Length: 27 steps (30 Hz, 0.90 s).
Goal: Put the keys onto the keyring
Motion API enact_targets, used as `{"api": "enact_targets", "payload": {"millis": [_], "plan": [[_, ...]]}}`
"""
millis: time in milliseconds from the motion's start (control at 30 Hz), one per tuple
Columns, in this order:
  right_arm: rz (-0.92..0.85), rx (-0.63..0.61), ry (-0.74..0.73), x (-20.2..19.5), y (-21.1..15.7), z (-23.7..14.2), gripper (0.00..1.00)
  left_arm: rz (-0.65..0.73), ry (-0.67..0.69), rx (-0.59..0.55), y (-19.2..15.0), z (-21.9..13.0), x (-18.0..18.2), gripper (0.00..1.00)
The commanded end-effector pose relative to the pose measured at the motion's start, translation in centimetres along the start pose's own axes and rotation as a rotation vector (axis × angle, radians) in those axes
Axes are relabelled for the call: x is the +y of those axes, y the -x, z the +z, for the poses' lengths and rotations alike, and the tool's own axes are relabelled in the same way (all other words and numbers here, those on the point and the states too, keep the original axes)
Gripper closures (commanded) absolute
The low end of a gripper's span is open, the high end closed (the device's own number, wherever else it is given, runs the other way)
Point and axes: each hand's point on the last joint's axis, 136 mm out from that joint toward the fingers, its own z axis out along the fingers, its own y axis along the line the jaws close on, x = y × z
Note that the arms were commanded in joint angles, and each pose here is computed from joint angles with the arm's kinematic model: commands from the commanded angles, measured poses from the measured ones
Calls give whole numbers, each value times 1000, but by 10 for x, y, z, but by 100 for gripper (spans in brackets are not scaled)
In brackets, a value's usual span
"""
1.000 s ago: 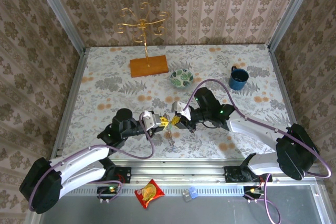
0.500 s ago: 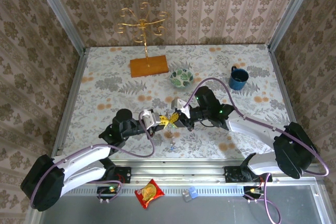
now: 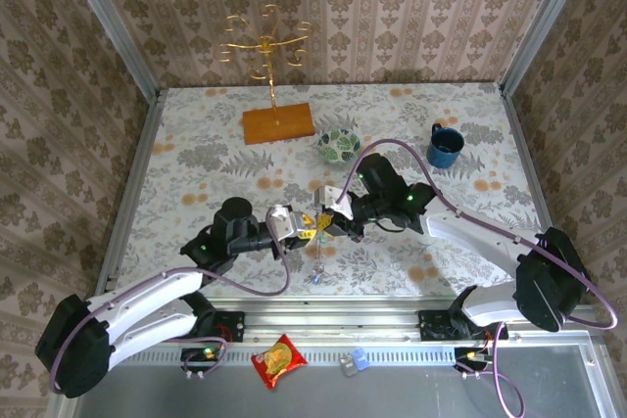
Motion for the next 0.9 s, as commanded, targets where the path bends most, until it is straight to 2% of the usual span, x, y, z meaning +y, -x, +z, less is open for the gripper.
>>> {"api": "enact_targets", "payload": {"millis": [0,267,567,633,667,867], "plan": [[-69,78,21,7,-3,-1,100,64,-29,98,-10,-1,-4,77],[-143,169,33,12,-4,5,100,87,-40,108,-6,3,-1,88],[-171,183,51,19,-4,13,100,93,7,43,7,2,6,86],[-165,156,47,20,0,13,100,88,9,23,10,2,6,96],[-157,139,42,19,1,13,97,83,10,15,11,2,5,100],[-60,-51,-18,7,13,-9,75,44,5,-44,11,1,0,100]]}}
